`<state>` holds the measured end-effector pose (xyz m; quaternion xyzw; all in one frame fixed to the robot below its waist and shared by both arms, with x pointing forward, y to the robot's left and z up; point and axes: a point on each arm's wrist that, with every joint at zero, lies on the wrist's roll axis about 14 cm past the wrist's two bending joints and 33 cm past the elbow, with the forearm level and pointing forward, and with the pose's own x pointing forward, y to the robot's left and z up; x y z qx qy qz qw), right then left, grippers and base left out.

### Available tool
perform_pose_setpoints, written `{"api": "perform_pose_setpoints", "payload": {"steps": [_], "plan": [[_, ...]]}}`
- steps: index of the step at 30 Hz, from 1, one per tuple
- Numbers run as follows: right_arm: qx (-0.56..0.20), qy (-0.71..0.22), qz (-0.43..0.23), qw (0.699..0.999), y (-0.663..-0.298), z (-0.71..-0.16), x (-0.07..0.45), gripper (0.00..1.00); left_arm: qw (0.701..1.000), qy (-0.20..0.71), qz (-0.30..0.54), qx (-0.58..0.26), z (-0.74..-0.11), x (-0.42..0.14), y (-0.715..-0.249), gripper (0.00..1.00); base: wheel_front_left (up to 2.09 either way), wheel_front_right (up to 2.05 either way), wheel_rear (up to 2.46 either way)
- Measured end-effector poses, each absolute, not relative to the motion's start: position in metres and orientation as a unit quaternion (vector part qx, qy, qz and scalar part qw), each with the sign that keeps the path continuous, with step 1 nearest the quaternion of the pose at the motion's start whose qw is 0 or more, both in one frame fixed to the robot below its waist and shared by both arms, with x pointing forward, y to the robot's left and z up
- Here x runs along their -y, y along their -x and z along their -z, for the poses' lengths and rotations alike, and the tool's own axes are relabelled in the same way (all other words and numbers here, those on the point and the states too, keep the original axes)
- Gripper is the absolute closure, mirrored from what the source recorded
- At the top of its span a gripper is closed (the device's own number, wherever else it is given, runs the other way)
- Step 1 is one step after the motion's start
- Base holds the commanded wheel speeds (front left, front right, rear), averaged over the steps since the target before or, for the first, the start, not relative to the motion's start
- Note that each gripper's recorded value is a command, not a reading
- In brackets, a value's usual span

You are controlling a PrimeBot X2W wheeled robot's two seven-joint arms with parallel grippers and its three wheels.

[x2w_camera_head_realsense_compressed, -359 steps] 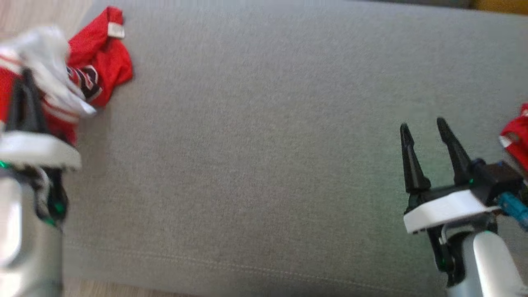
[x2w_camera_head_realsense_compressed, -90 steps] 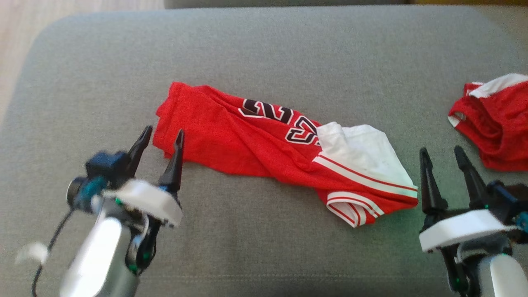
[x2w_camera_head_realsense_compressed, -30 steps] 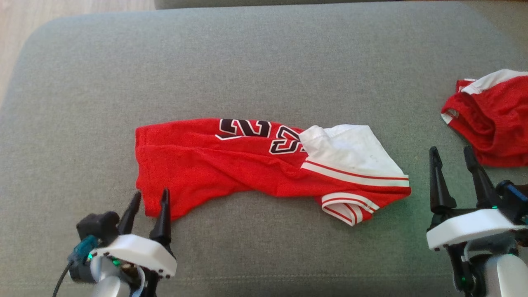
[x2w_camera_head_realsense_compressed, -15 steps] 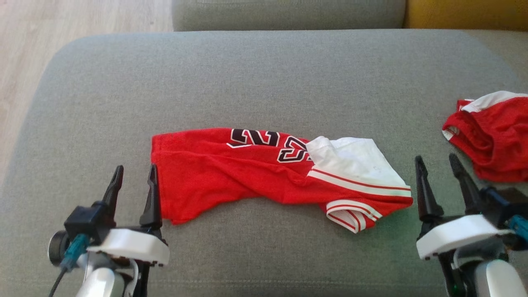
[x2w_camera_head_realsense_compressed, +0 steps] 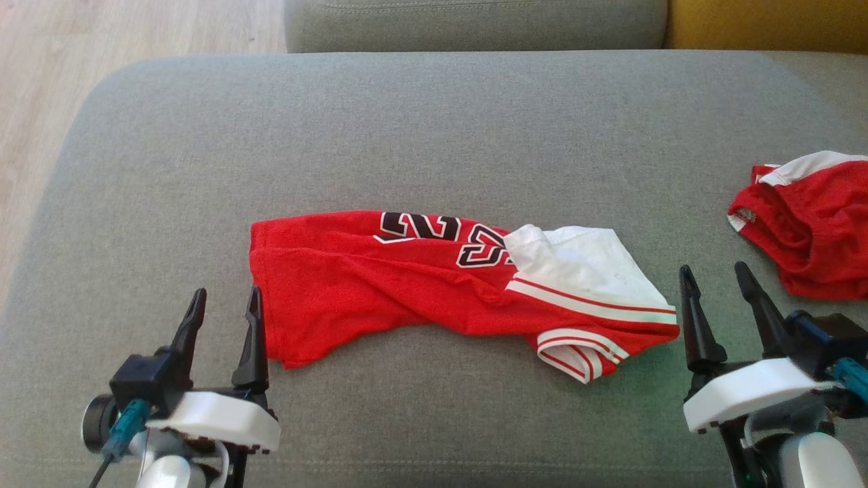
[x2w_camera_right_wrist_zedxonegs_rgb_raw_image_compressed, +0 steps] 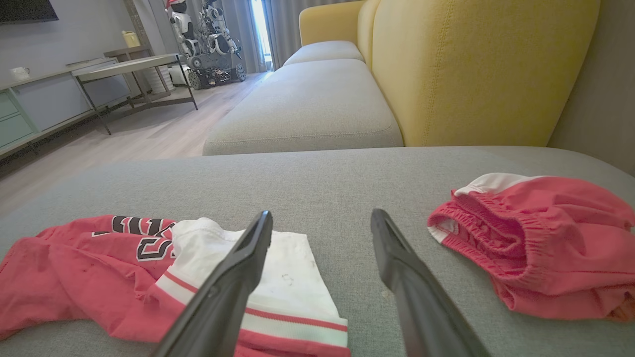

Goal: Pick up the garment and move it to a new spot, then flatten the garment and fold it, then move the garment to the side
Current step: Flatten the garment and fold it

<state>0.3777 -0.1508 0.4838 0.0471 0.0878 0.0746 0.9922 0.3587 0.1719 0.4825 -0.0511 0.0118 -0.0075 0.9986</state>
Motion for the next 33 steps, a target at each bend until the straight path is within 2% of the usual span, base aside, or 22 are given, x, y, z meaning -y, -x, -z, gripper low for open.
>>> {"api": "perform_pose_setpoints", "payload": {"steps": [25,28,33], "plan": [[-0.096,-0.053,-0.072,0.991,-0.38,-0.478,0.152,0.0,0.999,0.048,0.015,-0.02,-0.478,-0.171,-0.362,0.0,0.0,0.0,0.0],[-0.102,-0.053,-0.074,0.991,-0.384,-0.473,0.15,0.0,0.998,0.041,0.045,-0.021,-0.482,-0.165,-0.378,0.0,0.0,0.0,0.0],[-0.112,-0.055,-0.079,0.989,-0.39,-0.466,0.146,0.0,0.991,0.065,0.077,-0.086,-0.461,-0.159,-0.406,0.0,0.0,0.0,0.0]]}}
